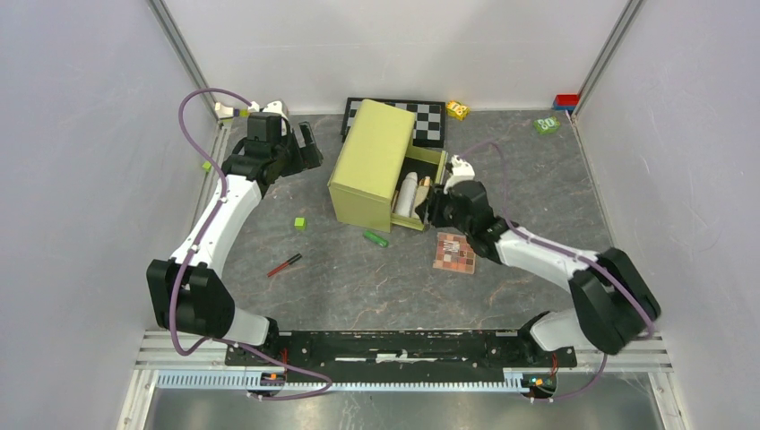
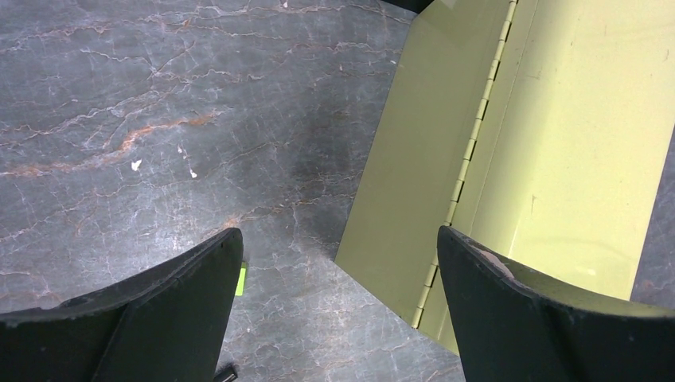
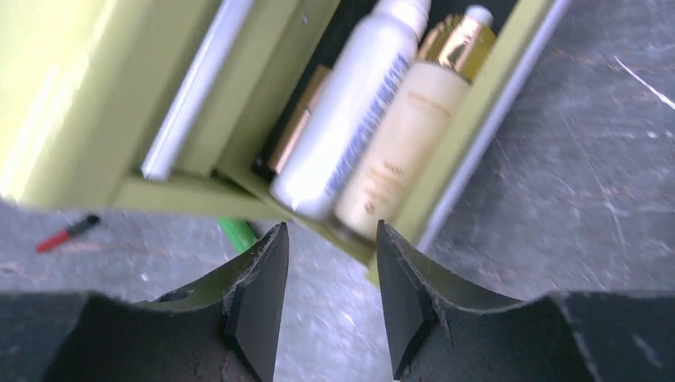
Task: Organize the makeup
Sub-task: Place the makeup in the drawer, then pick up the makeup from the center of the board, then place the makeup in the drawer, then pick up the makeup from the center of the board.
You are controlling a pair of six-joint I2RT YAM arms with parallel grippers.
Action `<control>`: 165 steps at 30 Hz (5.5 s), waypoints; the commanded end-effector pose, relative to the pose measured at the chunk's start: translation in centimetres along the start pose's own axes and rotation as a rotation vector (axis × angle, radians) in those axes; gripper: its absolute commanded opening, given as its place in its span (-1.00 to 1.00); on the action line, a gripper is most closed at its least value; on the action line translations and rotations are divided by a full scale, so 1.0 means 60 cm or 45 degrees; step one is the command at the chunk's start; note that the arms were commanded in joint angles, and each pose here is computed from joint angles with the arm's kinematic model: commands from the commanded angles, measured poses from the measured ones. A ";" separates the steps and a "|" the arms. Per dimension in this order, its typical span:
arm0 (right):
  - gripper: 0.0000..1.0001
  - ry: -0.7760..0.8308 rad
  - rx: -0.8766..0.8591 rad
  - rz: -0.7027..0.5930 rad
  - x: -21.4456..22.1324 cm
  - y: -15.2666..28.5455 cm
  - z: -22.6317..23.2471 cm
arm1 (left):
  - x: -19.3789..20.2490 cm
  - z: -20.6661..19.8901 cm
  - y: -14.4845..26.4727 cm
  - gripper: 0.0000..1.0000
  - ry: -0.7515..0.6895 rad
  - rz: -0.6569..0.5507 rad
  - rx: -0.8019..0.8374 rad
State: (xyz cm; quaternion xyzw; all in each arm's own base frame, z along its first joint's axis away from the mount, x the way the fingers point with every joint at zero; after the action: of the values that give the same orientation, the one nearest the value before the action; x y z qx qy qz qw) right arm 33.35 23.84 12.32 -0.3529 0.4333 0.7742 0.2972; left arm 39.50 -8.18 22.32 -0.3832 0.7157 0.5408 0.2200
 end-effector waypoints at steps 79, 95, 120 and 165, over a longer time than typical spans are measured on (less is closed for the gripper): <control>-0.75 0.335 -0.023 -0.160 0.038 0.085 -0.009 | 0.004 -0.005 0.018 0.94 -0.038 -0.008 0.052; -0.75 -0.061 0.021 -0.061 -0.063 -0.117 0.040 | 0.029 0.027 0.044 0.94 -0.051 -0.026 -0.030; 0.14 0.170 0.077 -0.197 -0.041 0.059 -0.026 | 0.097 0.111 0.071 1.00 0.083 0.008 -0.334; 0.23 0.164 0.102 -0.080 0.061 0.127 -0.076 | 0.359 0.222 0.096 0.79 1.298 0.361 -1.127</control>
State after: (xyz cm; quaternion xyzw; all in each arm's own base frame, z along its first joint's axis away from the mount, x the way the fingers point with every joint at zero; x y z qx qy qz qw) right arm 26.72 17.02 10.32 -0.3988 0.4795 0.7232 0.2966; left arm 20.11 -2.01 6.27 -0.5159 0.5186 0.5921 -0.3383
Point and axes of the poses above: each gripper's point midway between its finger pads, its own y axis back along the fingers, its own z axis along the line the jaws close on, x = y × z, the point moved 1 cm from there along y, back along the fingers, and after that the axes turned 3 degrees about y, right-handed, at the moved point
